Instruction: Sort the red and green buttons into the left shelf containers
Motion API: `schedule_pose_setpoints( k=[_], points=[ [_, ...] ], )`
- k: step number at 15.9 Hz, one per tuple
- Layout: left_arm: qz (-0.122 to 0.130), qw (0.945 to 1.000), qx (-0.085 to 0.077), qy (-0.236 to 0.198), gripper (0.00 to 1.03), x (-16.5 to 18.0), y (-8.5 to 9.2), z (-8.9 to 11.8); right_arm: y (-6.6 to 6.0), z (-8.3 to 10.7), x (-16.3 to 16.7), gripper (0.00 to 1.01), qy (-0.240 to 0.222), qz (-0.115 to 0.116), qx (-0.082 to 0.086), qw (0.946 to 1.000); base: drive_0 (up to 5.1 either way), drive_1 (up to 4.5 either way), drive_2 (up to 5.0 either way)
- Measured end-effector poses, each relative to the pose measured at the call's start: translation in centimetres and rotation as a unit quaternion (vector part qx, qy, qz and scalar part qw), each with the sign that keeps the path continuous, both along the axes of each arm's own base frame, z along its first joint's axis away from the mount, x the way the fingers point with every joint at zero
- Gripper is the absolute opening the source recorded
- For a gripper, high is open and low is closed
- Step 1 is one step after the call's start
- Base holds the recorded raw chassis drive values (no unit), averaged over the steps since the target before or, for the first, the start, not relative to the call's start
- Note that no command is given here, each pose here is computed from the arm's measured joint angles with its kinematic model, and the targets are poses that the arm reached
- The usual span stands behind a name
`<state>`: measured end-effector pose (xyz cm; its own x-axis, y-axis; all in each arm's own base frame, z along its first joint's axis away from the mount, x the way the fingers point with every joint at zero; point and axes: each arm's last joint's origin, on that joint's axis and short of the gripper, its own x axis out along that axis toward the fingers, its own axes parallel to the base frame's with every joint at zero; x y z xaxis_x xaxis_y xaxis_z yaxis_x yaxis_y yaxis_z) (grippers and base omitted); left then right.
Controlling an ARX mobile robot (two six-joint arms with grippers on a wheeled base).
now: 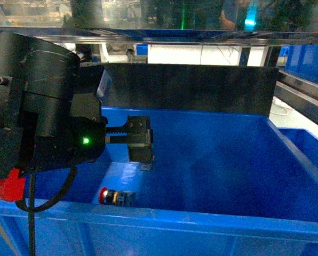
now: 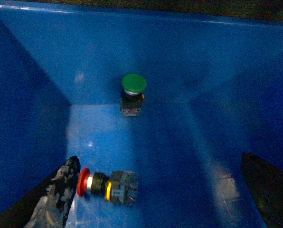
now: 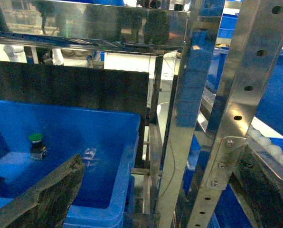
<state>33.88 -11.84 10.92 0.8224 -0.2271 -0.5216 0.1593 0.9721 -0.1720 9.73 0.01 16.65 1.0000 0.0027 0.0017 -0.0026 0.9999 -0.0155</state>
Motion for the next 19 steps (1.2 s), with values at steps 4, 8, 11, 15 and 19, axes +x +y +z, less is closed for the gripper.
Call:
schedule_pose_setpoints(
  k=[4,8,11,15,19],
  points=[
    [0.007,0.9988,-0.015,-0.046,0.98,-2.7,0.2,2.4,0.0,0.0,0.0,0.98,0.0,0.0,0.0,1.0,0.0,0.0,0.0],
    [-0.001,0.9967,0.017,-0.079,0.98,-8.7,1.1,5.8,0.0,0.0,0.0,0.98,0.0,0.0,0.0,1.0,0.0,0.0,0.0],
    [0.031,0.9909,0.048,-0.122,0.98,-13.0,3.8,9.5,0.0,0.0,0.0,0.98,0.0,0.0,0.0,1.0,0.0,0.0,0.0],
    [0.13,0.9747,0.037,-0.178,0.98,-19.5,8.4,15.1,0.0,0.0,0.0,0.98,0.0,0.0,0.0,1.0,0.0,0.0,0.0],
    [0.116,0.9626,0.021,-0.244,0.87,-19.6,8.7,15.1,0.0,0.0,0.0,0.98,0.0,0.0,0.0,1.0,0.0,0.0,0.0]
  ],
)
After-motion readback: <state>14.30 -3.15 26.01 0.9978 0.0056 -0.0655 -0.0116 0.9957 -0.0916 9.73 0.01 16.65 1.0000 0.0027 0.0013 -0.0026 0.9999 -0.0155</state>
